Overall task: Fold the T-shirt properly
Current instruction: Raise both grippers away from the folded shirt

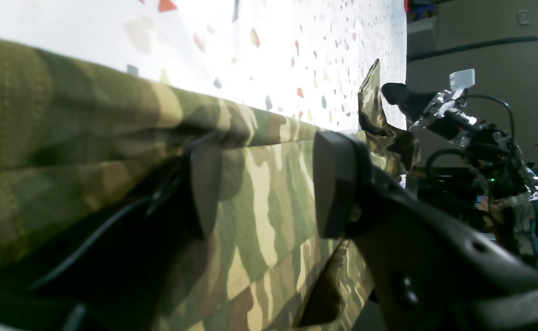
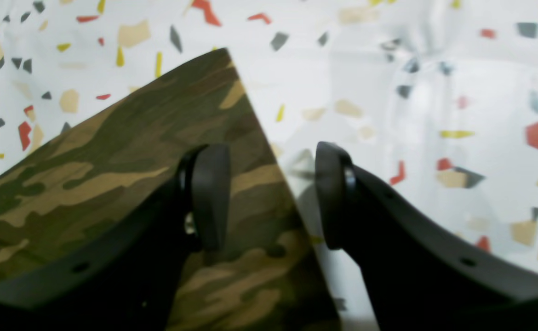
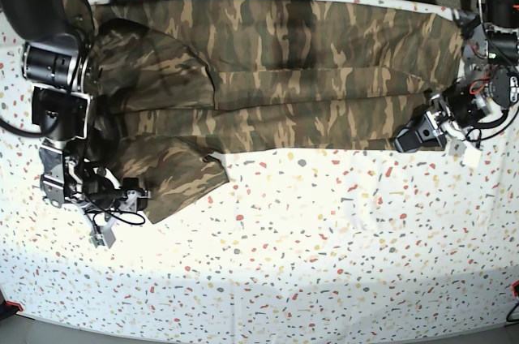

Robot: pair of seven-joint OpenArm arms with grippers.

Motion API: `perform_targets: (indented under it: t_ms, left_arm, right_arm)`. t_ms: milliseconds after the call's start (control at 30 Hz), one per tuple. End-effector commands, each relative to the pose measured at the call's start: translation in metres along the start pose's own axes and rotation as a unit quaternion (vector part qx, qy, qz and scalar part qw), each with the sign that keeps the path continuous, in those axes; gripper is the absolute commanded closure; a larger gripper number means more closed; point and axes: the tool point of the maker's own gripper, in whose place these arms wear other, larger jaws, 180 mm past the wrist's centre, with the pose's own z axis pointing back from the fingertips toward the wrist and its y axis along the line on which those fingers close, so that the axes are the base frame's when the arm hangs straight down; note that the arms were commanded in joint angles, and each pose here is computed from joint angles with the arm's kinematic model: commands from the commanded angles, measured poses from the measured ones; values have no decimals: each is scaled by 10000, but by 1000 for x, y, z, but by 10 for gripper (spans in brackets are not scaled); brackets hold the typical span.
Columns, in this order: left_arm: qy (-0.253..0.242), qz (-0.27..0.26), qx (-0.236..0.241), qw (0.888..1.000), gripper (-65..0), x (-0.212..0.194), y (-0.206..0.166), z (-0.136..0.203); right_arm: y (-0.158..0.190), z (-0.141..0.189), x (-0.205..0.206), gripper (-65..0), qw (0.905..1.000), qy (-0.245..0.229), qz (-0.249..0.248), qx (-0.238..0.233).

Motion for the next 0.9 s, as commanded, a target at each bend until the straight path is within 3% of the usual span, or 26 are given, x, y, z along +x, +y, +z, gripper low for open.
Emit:
perform_targets:
  t_ms: [0,100,267,300,533,867]
  left_arm:
    - [-156,-159,-87,9997,-311,17,-7,4]
    - [-158,-159,-87,9997,-311,17,-7,4]
    - [-159,-161,-88,9997,-311,17,-7,4]
    - [-160,-160,-89,9997,-311,17,-7,4]
    - [-159,-173,-67,9997,-311,18,-6,5]
    - [-211,-300,77,9993,-311,30,-2,17]
  right_arm:
    - [-5,6,23,-282,9996,-276,41,-37]
    - [1,0,4,-239,9999,-74,114,-18]
    - [6,-5,-17,-20,9996,172,222,-3]
    - [6,-5,-17,0,9996,171,227,-4]
    - [16,8,26,0,9990,-389,-52,227]
    - [23,40,65,0,9967,-610,-122,513]
